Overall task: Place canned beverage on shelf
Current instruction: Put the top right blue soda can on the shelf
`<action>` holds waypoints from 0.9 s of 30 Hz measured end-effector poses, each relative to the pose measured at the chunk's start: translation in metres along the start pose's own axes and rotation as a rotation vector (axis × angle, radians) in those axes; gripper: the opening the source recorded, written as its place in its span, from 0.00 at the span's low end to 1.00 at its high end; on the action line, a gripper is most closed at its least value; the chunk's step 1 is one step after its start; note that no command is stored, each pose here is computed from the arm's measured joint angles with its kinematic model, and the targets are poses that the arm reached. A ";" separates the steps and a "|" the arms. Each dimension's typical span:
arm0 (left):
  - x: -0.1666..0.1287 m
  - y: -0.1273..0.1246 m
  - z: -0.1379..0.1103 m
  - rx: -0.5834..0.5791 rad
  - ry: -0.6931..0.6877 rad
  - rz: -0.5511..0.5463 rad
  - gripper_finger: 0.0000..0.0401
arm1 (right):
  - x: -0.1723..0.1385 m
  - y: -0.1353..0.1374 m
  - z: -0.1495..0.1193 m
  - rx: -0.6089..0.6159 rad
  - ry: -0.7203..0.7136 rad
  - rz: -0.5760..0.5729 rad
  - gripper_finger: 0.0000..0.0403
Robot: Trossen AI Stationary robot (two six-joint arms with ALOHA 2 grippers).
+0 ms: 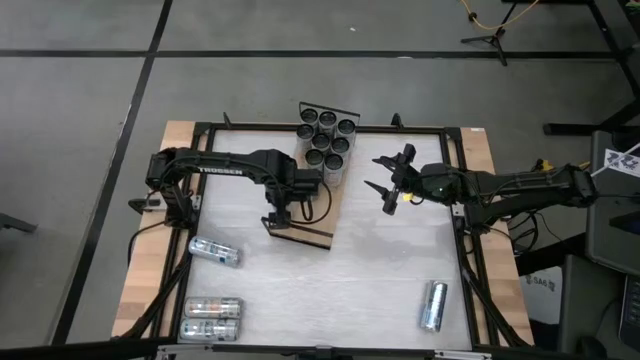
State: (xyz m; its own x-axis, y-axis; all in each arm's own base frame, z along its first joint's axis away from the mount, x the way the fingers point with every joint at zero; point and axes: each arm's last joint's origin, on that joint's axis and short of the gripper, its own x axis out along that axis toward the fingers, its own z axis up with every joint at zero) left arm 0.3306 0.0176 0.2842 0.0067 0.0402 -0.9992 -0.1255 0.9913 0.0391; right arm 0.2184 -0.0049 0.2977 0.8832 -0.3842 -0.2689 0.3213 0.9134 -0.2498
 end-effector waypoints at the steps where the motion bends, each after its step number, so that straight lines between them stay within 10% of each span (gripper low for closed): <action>1: 0.000 0.000 0.000 -0.001 0.000 0.000 0.85 | 0.000 0.000 0.000 0.000 0.000 0.000 0.71; 27: -0.027 0.002 -0.017 -0.056 -0.081 -0.013 0.84 | 0.000 0.000 0.000 0.000 0.000 0.001 0.71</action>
State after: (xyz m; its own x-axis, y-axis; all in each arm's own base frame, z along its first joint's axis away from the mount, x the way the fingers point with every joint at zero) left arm 0.3131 0.0167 0.3112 0.0883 0.0398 -0.9953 -0.1806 0.9833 0.0233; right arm 0.2184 -0.0048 0.2976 0.8836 -0.3835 -0.2686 0.3207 0.9137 -0.2496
